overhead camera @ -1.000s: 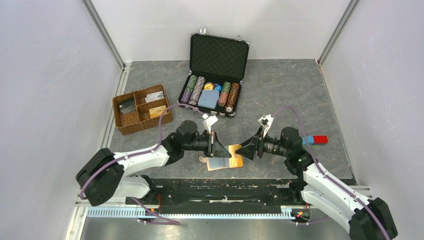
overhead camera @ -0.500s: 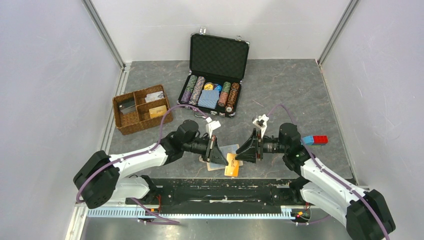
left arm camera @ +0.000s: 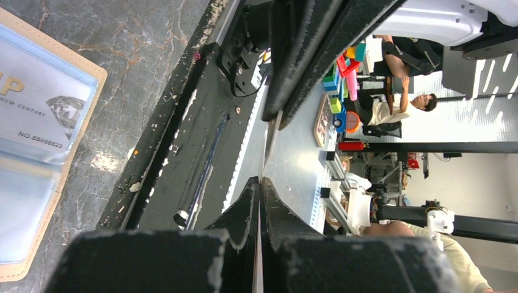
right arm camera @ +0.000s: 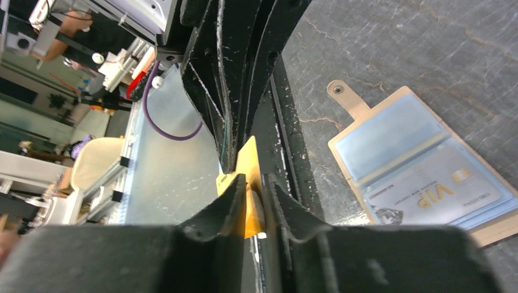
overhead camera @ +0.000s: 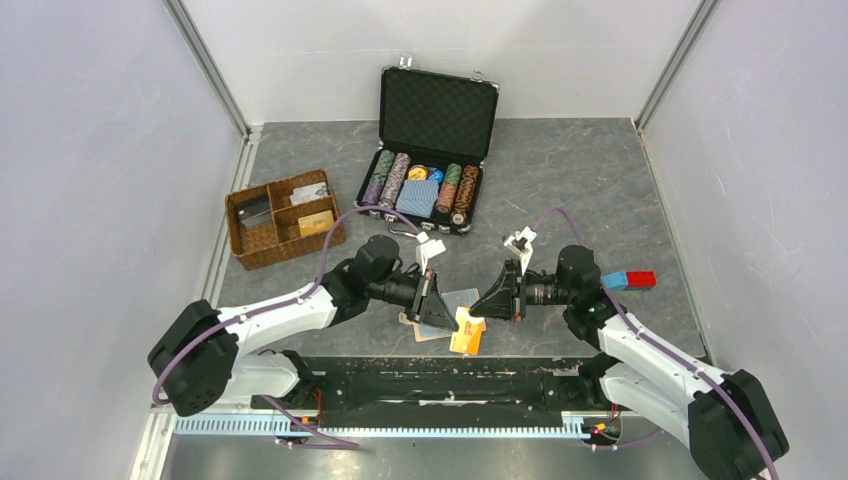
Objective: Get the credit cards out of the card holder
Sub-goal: Place the credit card in the storage box.
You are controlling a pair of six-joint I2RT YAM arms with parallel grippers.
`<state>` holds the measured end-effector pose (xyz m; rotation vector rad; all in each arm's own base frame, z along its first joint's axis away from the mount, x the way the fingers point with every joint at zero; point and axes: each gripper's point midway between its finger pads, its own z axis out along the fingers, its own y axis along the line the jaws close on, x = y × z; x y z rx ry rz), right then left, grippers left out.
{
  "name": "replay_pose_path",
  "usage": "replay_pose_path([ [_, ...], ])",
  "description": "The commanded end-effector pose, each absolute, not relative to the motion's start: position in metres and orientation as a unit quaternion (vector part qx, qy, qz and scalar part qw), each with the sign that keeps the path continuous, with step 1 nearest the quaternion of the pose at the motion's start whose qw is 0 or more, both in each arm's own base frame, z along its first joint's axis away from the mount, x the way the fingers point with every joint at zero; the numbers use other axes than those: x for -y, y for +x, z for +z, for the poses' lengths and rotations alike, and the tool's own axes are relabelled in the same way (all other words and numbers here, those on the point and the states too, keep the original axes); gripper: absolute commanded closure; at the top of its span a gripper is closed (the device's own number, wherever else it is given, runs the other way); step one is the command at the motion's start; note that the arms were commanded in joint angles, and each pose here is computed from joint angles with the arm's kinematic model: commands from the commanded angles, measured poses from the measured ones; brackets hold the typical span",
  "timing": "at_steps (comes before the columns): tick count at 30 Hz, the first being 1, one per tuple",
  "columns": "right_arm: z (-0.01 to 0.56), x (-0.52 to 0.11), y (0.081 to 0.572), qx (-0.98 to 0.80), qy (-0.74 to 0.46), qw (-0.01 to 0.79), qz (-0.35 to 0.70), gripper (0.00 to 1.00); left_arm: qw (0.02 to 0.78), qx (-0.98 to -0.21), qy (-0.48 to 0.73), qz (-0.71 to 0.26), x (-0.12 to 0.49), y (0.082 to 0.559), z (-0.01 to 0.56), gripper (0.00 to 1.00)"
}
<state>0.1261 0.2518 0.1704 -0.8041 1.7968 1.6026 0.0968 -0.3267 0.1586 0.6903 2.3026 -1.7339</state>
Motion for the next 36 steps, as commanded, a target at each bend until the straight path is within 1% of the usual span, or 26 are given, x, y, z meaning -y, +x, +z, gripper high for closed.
replay_pose_path([
  [1, 0.191, -0.253, 0.121, -0.641, -0.313, 0.32, 0.624, 1.0, 0.117, -0.761, 0.268, -0.58, 0.331, 0.103, 0.173, 0.95],
  [4, 0.2, -0.254, 0.134, -0.651, -0.273, 0.344, 0.619, 1.0, 0.148, -0.779, 0.242, -0.56, 0.325, 0.123, 0.176, 0.66],
  [5, 0.206, -0.253, 0.139, -0.648, -0.254, 0.357, 0.622, 1.0, 0.161, -0.781, 0.225, -0.56, 0.322, 0.131, 0.179, 0.6],
  [6, 0.212, -0.253, 0.144, -0.649, -0.227, 0.366, 0.627, 1.0, 0.181, -0.778, 0.205, -0.566, 0.318, 0.141, 0.186, 0.56],
  [9, 0.228, -0.25, 0.164, -0.649, -0.159, 0.401, 0.626, 1.0, 0.224, -0.751, 0.173, -0.597, 0.307, 0.157, 0.207, 0.5],
  [14, 0.244, -0.245, 0.186, -0.639, -0.079, 0.426, 0.635, 1.0, 0.267, -0.738, 0.163, -0.598, 0.302, 0.167, 0.22, 0.38],
  [17, 0.253, -0.236, 0.193, -0.612, -0.015, 0.439, 0.658, 1.0, 0.288, -0.727, 0.14, -0.608, 0.302, 0.175, 0.225, 0.35],
  [24, 0.259, -0.218, 0.208, -0.573, 0.075, 0.463, 0.672, 1.0, 0.32, -0.702, 0.087, -0.63, 0.303, 0.19, 0.232, 0.29],
  [28, 0.255, -0.204, 0.214, -0.555, 0.128, 0.473, 0.672, 1.0, 0.333, -0.682, 0.057, -0.649, 0.305, 0.198, 0.237, 0.28],
  [33, 0.246, -0.192, 0.22, -0.55, 0.168, 0.482, 0.661, 1.0, 0.334, -0.67, 0.024, -0.662, 0.317, 0.208, 0.236, 0.33],
  [36, 0.24, -0.187, 0.222, -0.549, 0.188, 0.481, 0.658, 1.0, 0.329, -0.655, 0.03, -0.679, 0.331, 0.207, 0.245, 0.38],
])
